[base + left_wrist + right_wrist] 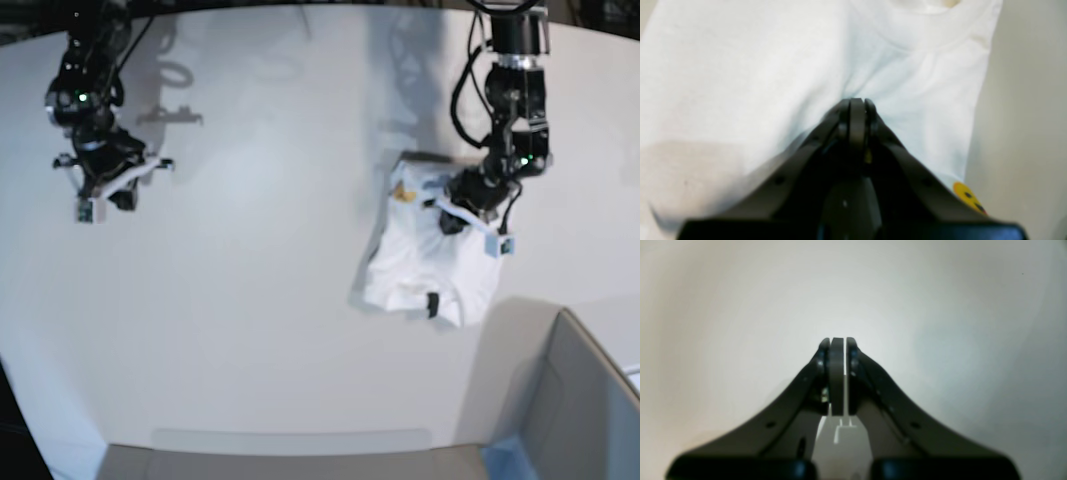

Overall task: Layout the t-shirt on the table in an organized manner, then fold the t-shirt properly
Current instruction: 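Press the folded shirt flat with the left gripper and release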

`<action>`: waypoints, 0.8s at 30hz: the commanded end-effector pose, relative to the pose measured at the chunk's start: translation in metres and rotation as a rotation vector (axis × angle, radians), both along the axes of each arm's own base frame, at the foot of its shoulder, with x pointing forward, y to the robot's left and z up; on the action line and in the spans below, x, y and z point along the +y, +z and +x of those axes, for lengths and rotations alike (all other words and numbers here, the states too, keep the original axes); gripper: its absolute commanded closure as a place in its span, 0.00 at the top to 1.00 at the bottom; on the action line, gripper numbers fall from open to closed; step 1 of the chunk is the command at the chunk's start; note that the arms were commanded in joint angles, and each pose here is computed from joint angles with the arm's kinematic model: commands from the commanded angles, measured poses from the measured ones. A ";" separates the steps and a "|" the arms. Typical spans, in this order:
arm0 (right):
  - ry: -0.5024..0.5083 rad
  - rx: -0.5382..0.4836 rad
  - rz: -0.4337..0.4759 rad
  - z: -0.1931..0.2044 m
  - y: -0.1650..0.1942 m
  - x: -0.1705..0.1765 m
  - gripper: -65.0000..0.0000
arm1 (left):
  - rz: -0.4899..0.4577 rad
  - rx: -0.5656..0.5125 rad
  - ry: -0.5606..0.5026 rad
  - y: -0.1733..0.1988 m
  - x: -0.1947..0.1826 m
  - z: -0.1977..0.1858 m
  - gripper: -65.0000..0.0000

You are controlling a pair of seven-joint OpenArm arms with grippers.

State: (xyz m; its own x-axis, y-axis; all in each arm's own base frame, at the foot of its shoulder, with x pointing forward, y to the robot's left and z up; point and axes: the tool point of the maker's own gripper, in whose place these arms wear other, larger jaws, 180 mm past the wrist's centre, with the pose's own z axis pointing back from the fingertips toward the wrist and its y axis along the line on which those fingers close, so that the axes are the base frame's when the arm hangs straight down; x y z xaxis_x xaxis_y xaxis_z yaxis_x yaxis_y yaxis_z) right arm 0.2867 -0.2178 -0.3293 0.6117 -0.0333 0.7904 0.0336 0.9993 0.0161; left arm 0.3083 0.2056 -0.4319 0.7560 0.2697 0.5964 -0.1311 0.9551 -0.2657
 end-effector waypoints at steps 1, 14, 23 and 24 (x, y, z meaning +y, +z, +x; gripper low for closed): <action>0.007 -0.048 -0.008 0.006 0.012 -0.001 0.03 | 0.099 0.117 0.028 -0.015 0.029 -0.022 0.00; 0.032 -0.045 -0.005 0.006 0.011 0.007 0.02 | 0.137 0.130 0.040 -0.014 0.051 -0.027 0.00; 0.065 -0.121 -0.027 0.016 0.038 0.013 0.02 | 0.139 -0.161 0.095 0.080 0.051 0.007 0.00; 0.080 -0.139 -0.031 0.017 0.044 0.018 0.02 | 0.141 -0.201 0.100 0.092 0.049 0.011 0.00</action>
State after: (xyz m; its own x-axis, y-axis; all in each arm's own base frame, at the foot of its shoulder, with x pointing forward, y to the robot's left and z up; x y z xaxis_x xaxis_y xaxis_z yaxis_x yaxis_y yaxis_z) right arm 0.2966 -0.2023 -0.3025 0.5510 0.0207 0.8343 -0.0274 0.9996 -0.0067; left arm 0.3034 0.2532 -0.3632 0.6557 0.2550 0.7106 -0.2041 0.9661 -0.1584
